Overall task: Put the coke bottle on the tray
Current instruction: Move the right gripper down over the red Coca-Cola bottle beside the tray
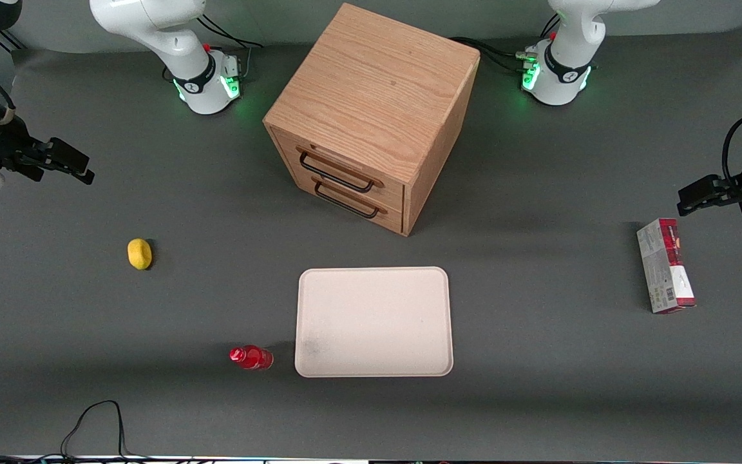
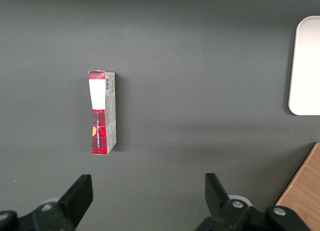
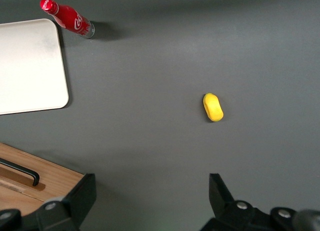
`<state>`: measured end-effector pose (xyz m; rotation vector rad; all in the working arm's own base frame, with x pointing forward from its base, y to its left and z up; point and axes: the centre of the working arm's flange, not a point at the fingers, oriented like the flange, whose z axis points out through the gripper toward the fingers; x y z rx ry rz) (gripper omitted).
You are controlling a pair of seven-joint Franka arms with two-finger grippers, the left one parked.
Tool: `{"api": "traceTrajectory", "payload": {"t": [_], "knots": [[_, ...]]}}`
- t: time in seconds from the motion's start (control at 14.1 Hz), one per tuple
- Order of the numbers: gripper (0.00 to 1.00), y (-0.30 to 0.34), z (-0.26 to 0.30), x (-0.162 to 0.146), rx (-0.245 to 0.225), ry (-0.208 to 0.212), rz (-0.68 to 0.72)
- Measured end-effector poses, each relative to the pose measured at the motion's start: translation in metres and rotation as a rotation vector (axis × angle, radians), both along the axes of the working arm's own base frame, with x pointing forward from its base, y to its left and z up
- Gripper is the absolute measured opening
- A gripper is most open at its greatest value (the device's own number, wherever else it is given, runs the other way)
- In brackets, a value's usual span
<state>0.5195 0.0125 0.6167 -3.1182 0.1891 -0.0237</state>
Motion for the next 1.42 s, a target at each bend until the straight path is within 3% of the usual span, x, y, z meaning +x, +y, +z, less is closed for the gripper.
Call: {"api": "traceTrajectory", "payload": {"t": [0.42, 0.64, 1.06, 1.27, 1.42], "knots": [[1.0, 0.005, -0.011, 0.006, -0.005, 0.018, 0.007], [1.0, 0.04, -0.03, 0.027, -0.016, -0.004, 0.039], [1.0, 0.102, -0.041, 0.134, -0.021, -0.081, 0.096], [1.0, 0.142, -0.084, 0.191, 0.008, -0.105, 0.151], [1.0, 0.166, -0.118, 0.216, 0.004, -0.151, 0.193]]}}
